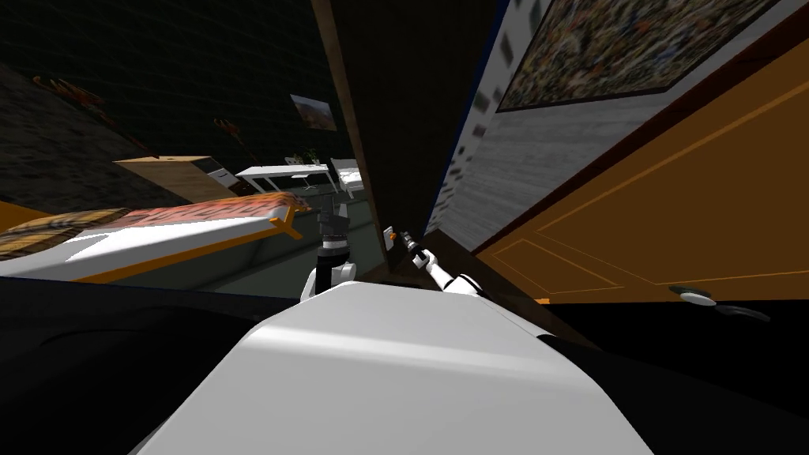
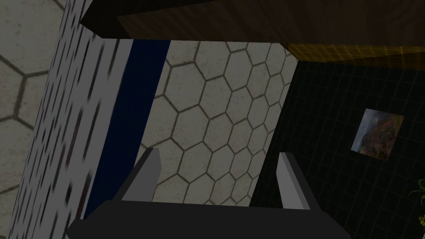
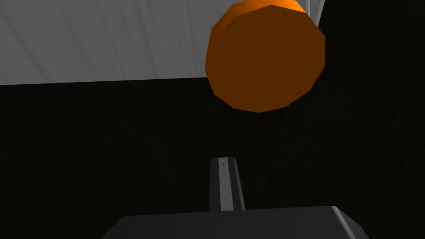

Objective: Pull the door open

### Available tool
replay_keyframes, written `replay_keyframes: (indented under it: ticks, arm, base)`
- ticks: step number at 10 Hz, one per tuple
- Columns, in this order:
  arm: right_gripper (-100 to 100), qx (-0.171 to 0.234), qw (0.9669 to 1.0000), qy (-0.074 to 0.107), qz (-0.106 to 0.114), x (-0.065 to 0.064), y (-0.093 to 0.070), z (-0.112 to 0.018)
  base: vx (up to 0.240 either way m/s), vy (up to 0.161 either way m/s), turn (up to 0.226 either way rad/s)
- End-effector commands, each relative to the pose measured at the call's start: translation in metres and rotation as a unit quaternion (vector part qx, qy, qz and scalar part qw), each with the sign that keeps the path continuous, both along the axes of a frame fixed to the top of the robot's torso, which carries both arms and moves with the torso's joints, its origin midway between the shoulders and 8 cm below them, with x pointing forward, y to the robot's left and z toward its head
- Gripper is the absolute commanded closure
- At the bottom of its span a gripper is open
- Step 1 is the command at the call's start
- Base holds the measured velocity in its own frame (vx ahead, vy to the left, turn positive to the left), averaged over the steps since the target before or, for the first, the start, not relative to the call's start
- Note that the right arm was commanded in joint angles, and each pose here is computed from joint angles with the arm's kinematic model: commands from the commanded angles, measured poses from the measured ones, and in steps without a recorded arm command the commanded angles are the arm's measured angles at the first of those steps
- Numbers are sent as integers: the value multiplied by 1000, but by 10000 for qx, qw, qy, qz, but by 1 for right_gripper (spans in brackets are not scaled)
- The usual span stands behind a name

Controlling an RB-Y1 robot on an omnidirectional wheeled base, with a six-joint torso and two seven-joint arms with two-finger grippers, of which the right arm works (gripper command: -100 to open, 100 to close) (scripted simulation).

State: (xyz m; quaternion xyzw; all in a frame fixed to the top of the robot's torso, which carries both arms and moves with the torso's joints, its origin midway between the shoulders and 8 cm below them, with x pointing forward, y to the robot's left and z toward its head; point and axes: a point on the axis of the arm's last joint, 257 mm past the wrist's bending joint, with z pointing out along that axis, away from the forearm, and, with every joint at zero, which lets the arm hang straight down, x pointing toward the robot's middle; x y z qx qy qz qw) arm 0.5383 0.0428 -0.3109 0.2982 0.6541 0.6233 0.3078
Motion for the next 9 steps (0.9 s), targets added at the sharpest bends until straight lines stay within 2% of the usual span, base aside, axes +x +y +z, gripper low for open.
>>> replay_keyframes:
  ticks: [1,5,8,9]
  arm:
    - [-100,9,9999,-8,126,-5,8,2]
    - [-100,83,9988,-19,476,-22,37,7]
    - [-100,189,9967,-15,784,-39,65,13]
    - [-100,156,9973,-18,715,-35,57,12]
  base:
    - [-130,-122,-46]
    - [-61,-182,35]
    - [-89,-204,179]
    - [-44,-86,42]
